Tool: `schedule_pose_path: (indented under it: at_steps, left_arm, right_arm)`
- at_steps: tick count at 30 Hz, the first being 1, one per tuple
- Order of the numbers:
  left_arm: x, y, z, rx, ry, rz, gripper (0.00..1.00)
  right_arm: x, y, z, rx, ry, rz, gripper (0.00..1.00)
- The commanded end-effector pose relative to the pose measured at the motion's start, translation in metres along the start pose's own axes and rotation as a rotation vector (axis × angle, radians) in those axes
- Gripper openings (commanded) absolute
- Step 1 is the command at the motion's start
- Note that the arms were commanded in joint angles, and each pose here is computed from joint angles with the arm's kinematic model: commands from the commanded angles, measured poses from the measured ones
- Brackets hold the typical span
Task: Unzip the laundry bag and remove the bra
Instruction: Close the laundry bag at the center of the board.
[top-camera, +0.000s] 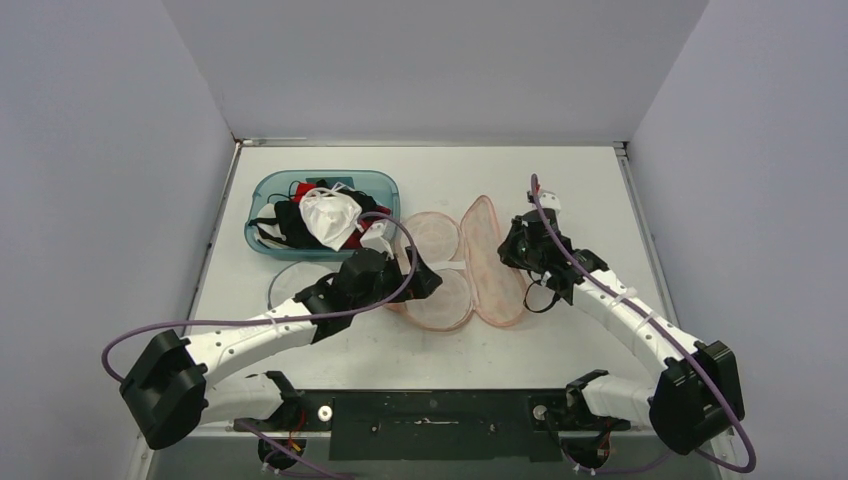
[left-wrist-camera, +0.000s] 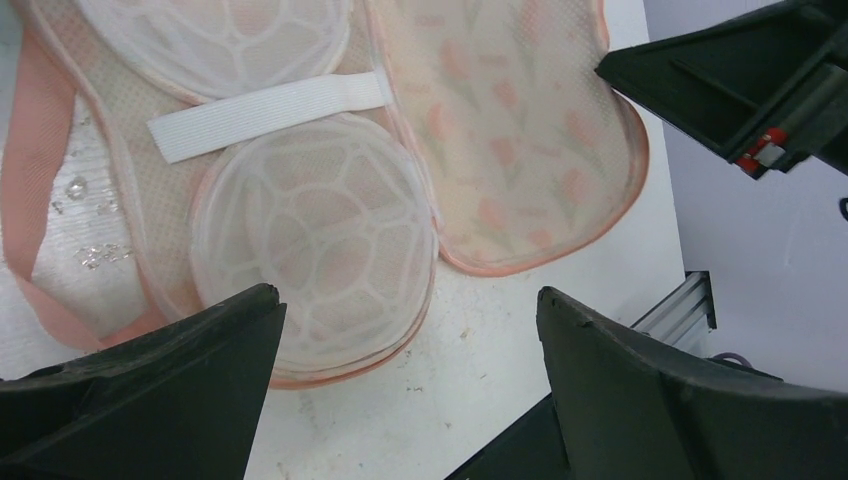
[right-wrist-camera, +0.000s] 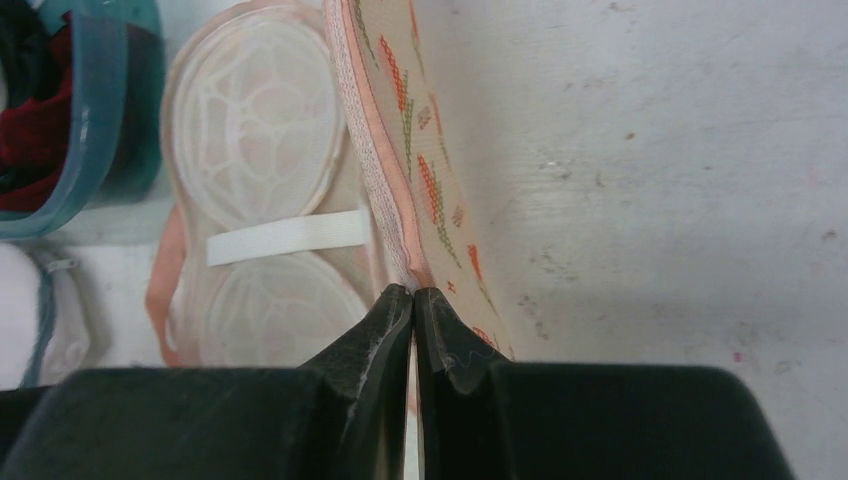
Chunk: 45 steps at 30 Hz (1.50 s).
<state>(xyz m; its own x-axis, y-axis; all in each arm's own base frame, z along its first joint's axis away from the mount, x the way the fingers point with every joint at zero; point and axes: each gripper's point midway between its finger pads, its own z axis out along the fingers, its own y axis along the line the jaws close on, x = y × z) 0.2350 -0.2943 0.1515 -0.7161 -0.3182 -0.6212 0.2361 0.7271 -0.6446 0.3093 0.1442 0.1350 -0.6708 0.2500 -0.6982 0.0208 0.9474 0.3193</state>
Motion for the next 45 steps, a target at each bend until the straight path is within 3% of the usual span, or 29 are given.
schedule_pose_path:
  at_steps: [1, 13, 20, 26, 45]
  left_arm:
    - [-0.018, -0.001, -0.008, 0.006, -0.065, -0.039, 0.98]
    - [-0.043, 0.031, -0.048, -0.068, -0.13, -0.072, 0.99]
    - [-0.044, 0.052, -0.063, -0.111, -0.148, -0.084, 0.99]
    - [-0.042, 0.059, -0.072, -0.114, -0.16, -0.093, 0.99]
    - [-0.036, 0.073, -0.077, -0.141, -0.169, -0.097, 0.99]
  right_arm:
    - [-0.023, 0.049, -0.021, -0.194, -0.03, 0.053, 0.05]
    - [-0.023, 0.121, -0.031, -0.418, 0.037, 0.17, 0.05]
    - [-0.006, 0.159, -0.013, -0.479, 0.077, 0.249, 0.05]
    - [0.011, 0.187, 0.008, -0.486, 0.094, 0.28, 0.05]
    - [0.06, 0.211, 0.067, -0.424, 0.105, 0.358, 0.05]
